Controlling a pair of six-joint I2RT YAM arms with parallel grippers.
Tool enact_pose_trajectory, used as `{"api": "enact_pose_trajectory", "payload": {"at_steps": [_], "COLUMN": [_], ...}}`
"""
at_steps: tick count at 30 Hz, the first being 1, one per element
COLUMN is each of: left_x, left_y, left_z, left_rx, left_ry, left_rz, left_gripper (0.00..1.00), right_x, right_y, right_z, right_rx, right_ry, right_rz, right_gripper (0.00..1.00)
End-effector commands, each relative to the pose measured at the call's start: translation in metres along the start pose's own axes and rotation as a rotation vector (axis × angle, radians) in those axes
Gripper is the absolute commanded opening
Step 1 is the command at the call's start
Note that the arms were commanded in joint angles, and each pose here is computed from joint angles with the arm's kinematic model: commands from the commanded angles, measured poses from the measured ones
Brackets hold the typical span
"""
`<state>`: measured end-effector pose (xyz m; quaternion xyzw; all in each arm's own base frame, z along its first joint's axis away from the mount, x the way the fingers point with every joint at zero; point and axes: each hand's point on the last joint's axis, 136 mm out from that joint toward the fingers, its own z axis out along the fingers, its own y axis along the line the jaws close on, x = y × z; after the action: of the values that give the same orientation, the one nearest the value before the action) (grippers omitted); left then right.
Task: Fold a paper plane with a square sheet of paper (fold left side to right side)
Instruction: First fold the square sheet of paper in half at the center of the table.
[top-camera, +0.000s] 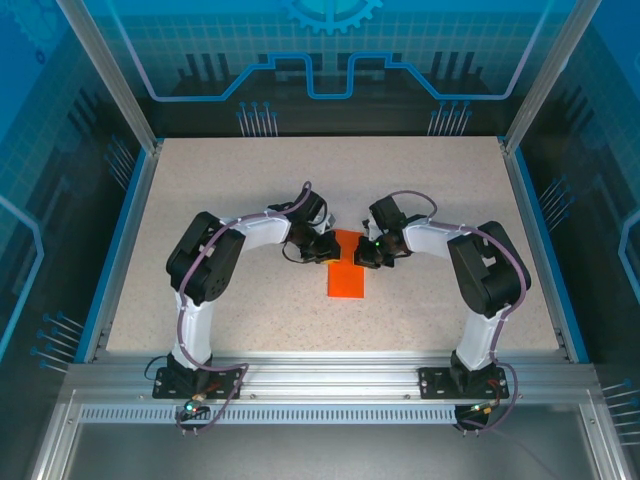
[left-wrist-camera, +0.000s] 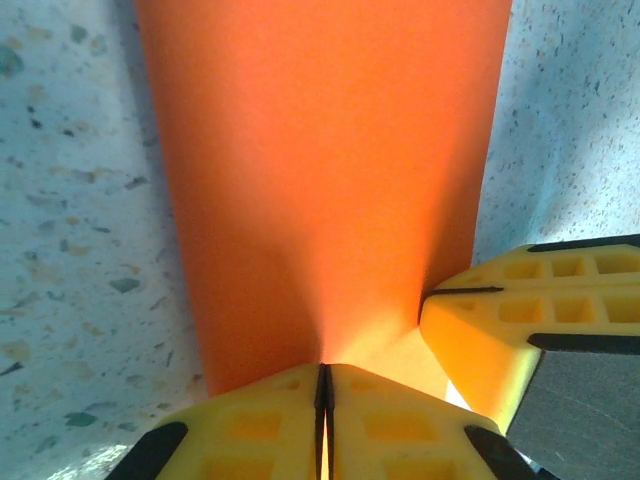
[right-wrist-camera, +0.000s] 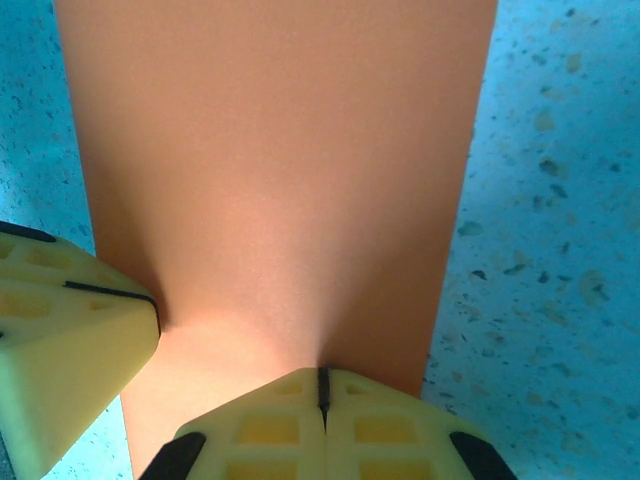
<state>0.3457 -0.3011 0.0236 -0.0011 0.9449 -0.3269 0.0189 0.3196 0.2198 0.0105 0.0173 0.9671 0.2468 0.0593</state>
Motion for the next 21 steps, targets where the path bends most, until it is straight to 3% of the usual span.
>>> {"api": "enact_pose_trajectory", "payload": {"at_steps": [1, 21], "left_x": [0.005, 0.007], "left_y": [0.02, 0.049], "left_z": [0.004, -0.012], "left_rx": [-0.06, -0.1], "left_ry": [0.015, -0.005], "left_rz": [-0.012, -0.048], "left_gripper": [0.11, 0.11], "right_x": [0.041, 0.046], "right_y": [-0.04, -0.051], "right_z": [0.02, 0.02], "right_rx": [0.149, 0.182], "right_ry": [0.146, 0.165], "right_rz": [0.043, 0.054], "right_gripper": [0.01, 0.0]}}
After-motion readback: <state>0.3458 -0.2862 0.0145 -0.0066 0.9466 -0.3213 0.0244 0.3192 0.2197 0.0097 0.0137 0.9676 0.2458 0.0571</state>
